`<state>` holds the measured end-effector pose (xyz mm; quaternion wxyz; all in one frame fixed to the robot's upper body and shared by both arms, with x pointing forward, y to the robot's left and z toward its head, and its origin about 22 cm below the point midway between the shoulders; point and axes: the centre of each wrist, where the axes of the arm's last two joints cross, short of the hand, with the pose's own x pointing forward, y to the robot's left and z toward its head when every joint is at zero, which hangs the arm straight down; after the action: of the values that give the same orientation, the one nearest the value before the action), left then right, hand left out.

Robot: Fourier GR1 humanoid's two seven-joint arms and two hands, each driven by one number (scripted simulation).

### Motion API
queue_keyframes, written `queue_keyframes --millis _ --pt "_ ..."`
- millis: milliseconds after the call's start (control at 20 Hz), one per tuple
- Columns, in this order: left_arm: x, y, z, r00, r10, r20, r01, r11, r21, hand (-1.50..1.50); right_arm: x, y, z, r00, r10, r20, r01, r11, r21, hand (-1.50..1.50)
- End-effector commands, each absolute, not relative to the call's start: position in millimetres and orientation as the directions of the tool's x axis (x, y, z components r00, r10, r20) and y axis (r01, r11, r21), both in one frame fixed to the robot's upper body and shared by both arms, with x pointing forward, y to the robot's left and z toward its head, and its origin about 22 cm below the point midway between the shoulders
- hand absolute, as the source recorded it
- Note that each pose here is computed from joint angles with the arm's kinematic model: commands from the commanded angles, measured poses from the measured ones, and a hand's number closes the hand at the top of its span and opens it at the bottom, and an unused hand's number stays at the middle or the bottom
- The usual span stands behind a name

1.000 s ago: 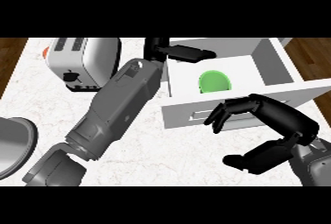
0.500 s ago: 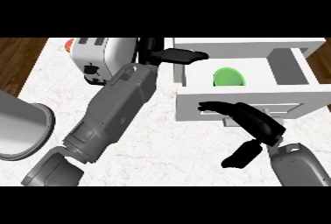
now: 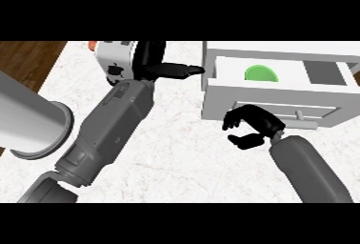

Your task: Pick up the cup, place it into the drawer and close the drawer

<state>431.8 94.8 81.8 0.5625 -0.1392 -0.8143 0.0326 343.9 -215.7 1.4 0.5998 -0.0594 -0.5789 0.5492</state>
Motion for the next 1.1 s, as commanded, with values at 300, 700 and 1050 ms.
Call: queue_keyframes --millis 300,700,1050 --pt "417.1 129.4 59.6 -0.297 0.298 0.907 0.210 0.947 -0.242 -1.50 409.1 -262.3 35.3 -0.264 0.668 0.696 -0.403 0.579 -0.709 1.50" --pt "417.4 152.8 67.3 -0.294 0.305 0.906 0.256 0.938 -0.233 -1.50 438.7 -288.0 92.6 -0.216 0.675 0.705 -0.255 0.659 -0.708 1.50" --pt "417.1 165.1 68.7 -0.302 0.299 0.905 0.270 0.938 -0.220 -1.50 441.3 -301.2 113.9 -0.229 0.640 0.734 -0.239 0.694 -0.679 1.50"
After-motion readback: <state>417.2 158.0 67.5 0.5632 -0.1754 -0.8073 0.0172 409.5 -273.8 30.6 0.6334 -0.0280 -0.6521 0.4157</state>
